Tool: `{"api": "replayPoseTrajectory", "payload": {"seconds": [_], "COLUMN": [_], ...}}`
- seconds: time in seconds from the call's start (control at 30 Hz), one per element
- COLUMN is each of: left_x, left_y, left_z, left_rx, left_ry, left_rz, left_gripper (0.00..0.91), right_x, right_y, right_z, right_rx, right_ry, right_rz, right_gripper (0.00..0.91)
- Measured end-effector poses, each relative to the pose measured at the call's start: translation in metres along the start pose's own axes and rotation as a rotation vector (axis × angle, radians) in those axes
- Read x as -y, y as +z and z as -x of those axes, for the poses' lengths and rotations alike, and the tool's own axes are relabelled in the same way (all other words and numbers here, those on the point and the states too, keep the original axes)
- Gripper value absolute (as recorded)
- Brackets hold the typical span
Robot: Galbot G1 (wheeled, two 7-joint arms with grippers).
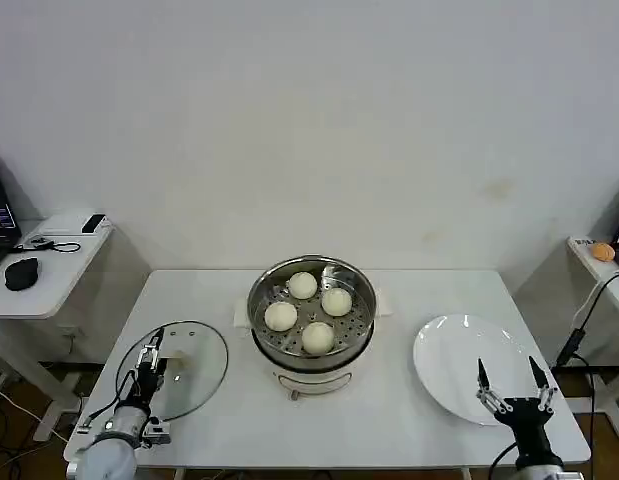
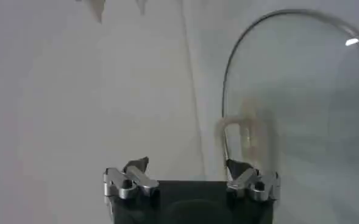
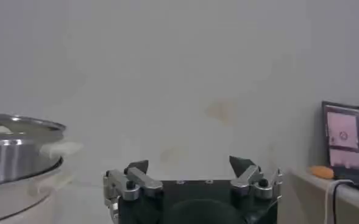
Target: Take steamed baozi put them in steamer then cover it.
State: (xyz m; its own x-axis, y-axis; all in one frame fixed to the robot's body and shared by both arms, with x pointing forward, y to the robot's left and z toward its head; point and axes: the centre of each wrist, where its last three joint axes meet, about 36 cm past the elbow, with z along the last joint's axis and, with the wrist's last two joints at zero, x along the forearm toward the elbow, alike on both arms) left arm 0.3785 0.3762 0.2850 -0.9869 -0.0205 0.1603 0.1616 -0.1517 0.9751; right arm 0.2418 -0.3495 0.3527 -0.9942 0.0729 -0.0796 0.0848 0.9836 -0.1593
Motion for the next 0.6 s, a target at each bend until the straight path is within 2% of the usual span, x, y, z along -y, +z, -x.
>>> {"api": "replayPoseTrajectory", "payload": {"seconds": [0.17, 0.2, 0.23, 0.6], "left_x": [0.002, 0.002, 0.002, 0.004], "left_y": [-0.001, 0.000, 0.000, 0.000], "left_z": [0.013, 0.015, 0.018, 0.027], "left_rx": [0.005, 0.004, 0.004, 0.006], "left_ry": [0.007, 0.007, 0.008, 0.014], "left_rz": [-0.006, -0.006, -0.006, -0.017], "left_gripper": [0.907, 0.494, 0.000, 0.000], "right_x": [0.000, 0.000, 0.000, -0.002], "right_y": [0.001, 0.002, 0.002, 0.005], "right_z": [-0.001, -0.001, -0.001, 0.000], "right_rx": [-0.004, -0.005, -0.005, -0.009], "right_ry": [0.006, 0.007, 0.008, 0.010], "right_rz": [-0.001, -0.001, -0.002, -0.006], "right_gripper": [0.907, 0.907, 0.907, 0.907]}}
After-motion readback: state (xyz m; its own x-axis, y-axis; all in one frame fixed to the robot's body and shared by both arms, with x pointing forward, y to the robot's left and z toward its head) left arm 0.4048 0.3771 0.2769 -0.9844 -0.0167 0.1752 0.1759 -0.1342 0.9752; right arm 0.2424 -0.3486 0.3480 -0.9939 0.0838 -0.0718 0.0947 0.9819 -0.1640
